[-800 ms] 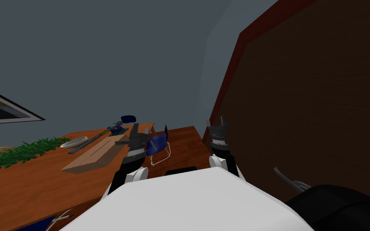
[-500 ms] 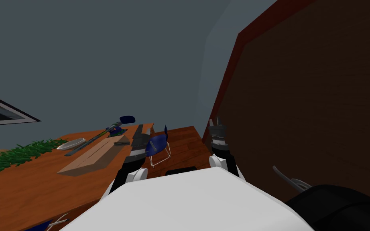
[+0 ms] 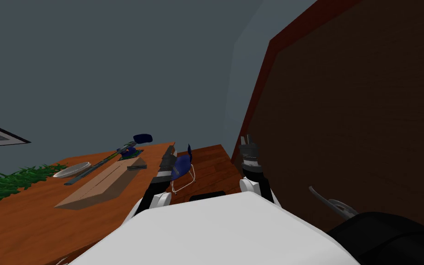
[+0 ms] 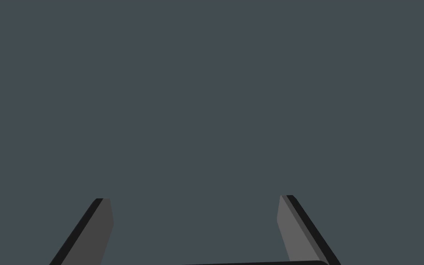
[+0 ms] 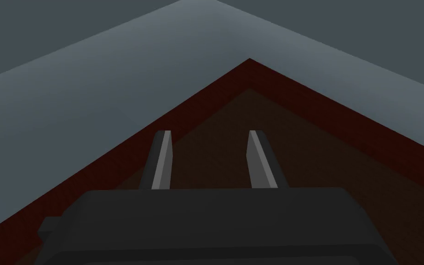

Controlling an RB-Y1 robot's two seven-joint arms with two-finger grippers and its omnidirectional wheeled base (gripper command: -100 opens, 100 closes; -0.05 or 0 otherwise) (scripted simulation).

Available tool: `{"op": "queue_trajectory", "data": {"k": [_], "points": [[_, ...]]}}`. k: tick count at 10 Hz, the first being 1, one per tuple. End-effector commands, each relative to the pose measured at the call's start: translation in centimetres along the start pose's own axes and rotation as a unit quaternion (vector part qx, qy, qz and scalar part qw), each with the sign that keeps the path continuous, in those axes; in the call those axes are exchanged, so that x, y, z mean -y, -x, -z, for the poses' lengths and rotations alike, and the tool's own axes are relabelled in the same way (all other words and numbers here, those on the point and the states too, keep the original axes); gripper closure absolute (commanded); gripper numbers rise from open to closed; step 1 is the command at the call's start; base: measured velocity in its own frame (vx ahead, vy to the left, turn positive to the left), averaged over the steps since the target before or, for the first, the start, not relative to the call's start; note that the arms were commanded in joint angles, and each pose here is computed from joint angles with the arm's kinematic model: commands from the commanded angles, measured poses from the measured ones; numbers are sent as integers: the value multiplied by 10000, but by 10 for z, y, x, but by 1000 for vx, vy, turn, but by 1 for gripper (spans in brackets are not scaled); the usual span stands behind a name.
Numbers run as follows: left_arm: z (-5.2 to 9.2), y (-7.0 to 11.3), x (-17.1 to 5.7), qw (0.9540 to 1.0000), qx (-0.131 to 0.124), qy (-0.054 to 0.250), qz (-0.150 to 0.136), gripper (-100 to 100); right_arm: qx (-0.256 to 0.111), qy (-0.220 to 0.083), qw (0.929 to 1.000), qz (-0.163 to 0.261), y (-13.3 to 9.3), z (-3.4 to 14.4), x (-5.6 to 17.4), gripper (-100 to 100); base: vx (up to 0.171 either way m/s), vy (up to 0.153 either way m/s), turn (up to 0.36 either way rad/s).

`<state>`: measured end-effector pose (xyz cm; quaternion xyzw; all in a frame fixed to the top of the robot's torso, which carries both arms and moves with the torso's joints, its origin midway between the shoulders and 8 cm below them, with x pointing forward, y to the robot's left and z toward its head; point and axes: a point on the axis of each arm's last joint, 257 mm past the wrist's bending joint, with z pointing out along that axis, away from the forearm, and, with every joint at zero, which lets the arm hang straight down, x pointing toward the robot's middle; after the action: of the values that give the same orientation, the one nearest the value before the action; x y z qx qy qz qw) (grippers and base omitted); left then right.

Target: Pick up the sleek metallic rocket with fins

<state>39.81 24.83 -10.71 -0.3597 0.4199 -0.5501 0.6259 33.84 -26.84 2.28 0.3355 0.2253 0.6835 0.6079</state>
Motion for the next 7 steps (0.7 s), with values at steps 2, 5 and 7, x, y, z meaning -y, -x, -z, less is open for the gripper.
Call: {"op": "queue_trajectory", "data": {"k": [2, 5, 7], "points": [[5, -11, -36, 9988, -213, 420, -132, -100, 0, 0, 10000, 0, 0, 0, 0, 0, 12, 46, -74], [9, -20, -67, 9961, -381, 762, -243, -100, 0, 0, 10000, 0, 0, 0, 0, 0, 13, 43, -65], [14, -28, -95, 9919, -559, 1081, -371, -100, 0, 0, 10000, 0, 0, 0, 0, 0, 10, 35, -71]]}}
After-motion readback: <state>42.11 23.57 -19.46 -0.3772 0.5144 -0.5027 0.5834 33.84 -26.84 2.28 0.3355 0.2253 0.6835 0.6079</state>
